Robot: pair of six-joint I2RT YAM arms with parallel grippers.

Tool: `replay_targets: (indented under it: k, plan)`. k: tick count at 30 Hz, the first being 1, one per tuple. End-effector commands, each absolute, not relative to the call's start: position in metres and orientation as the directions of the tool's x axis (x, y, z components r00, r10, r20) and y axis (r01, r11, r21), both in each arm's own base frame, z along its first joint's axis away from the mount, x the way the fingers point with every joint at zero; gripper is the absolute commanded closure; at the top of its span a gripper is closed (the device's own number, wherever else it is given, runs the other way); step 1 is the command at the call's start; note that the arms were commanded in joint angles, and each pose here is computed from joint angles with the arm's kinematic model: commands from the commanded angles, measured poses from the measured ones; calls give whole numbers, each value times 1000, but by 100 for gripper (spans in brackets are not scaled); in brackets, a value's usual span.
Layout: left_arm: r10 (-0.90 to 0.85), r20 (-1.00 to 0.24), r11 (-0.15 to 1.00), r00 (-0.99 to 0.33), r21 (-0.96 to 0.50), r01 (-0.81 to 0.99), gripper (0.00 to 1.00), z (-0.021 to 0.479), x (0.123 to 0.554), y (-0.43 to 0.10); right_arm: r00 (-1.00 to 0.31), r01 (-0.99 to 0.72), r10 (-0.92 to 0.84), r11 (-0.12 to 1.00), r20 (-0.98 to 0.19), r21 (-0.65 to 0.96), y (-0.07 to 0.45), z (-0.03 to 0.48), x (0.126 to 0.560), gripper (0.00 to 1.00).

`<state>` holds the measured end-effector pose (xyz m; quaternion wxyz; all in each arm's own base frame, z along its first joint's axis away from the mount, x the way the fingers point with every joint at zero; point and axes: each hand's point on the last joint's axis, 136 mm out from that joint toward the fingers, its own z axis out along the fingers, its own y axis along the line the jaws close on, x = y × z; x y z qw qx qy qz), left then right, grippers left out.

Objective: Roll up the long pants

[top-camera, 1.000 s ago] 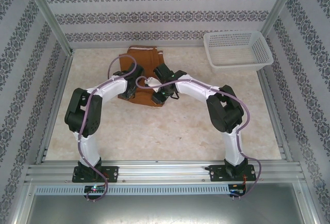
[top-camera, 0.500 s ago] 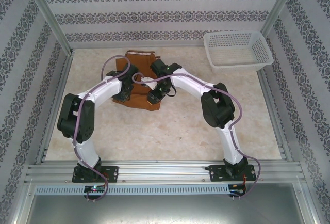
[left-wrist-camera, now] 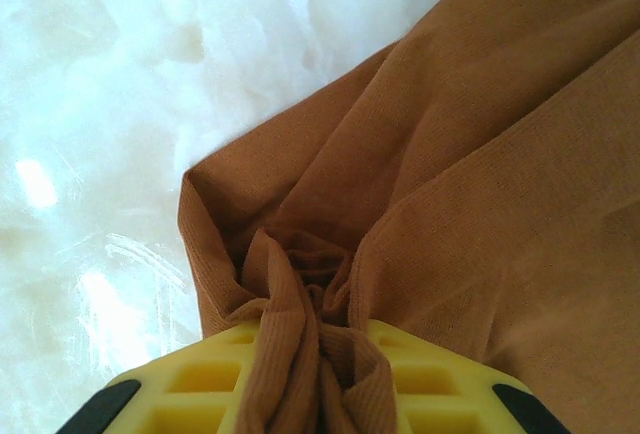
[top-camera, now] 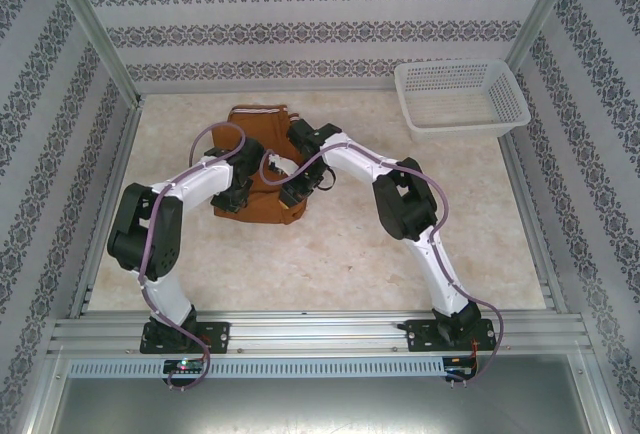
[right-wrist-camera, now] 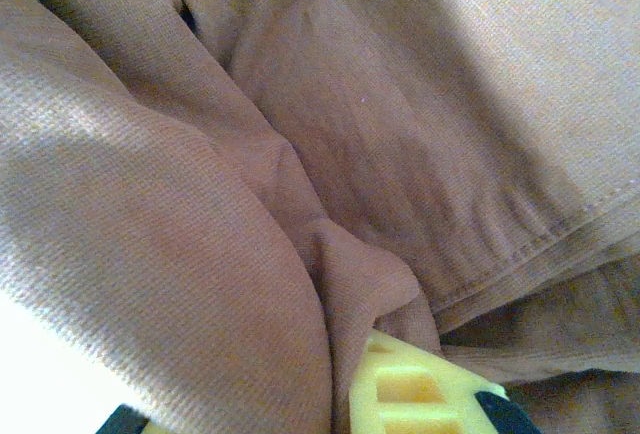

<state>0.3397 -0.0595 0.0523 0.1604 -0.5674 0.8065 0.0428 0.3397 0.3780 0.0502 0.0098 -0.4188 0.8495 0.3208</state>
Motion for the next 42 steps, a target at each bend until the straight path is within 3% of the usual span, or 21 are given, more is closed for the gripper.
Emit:
replay_targets:
  k: [1, 2, 3, 5, 6, 11, 16, 20, 25, 32, 42]
  plan:
    - [-892, -282, 346, -354, 80, -935, 100, 35, 297, -52, -686, -702, -669, 503, -287, 505, 367, 36, 367, 86]
    - [-891, -283, 346, -355, 84, -934, 100, 35, 297, -52, -684, -704, -672, 508, -283, 497, 365, 34, 367, 60]
    - [-890, -282, 349, -358, 85, -933, 100, 34, 297, -53, -679, -713, -678, 516, -283, 475, 362, 34, 368, 40]
    - [-891, -281, 349, -358, 83, -934, 100, 34, 298, -53, -670, -732, -679, 539, -299, 417, 354, 39, 373, 25]
    - [-891, -279, 350, -358, 80, -933, 100, 33, 299, -54, -666, -741, -678, 553, -311, 381, 349, 44, 375, 23]
    - [-891, -270, 355, -364, 86, -931, 100, 31, 301, -56, -635, -759, -639, 620, -434, 199, 328, 91, 375, 21]
    - [-889, -267, 363, -372, 85, -928, 100, 31, 305, -58, -429, -802, -723, 580, -541, -140, 330, 119, 336, 20]
    - [-886, -271, 371, -377, 73, -926, 100, 33, 311, -59, -298, -803, -800, 505, -522, -316, 345, 107, 302, 19]
    - [-885, -263, 381, -384, 65, -922, 100, 32, 314, -61, -176, -779, -886, 391, -429, -490, 361, 68, 292, 18]
    - [-884, -257, 390, -391, 55, -919, 100, 34, 313, -62, -22, -681, -936, 271, -351, -680, 376, 52, 319, 15]
    - [-889, -234, 396, -394, 40, -917, 100, 32, 311, -66, 139, -472, -936, 225, -324, -852, 405, 65, 361, 15]
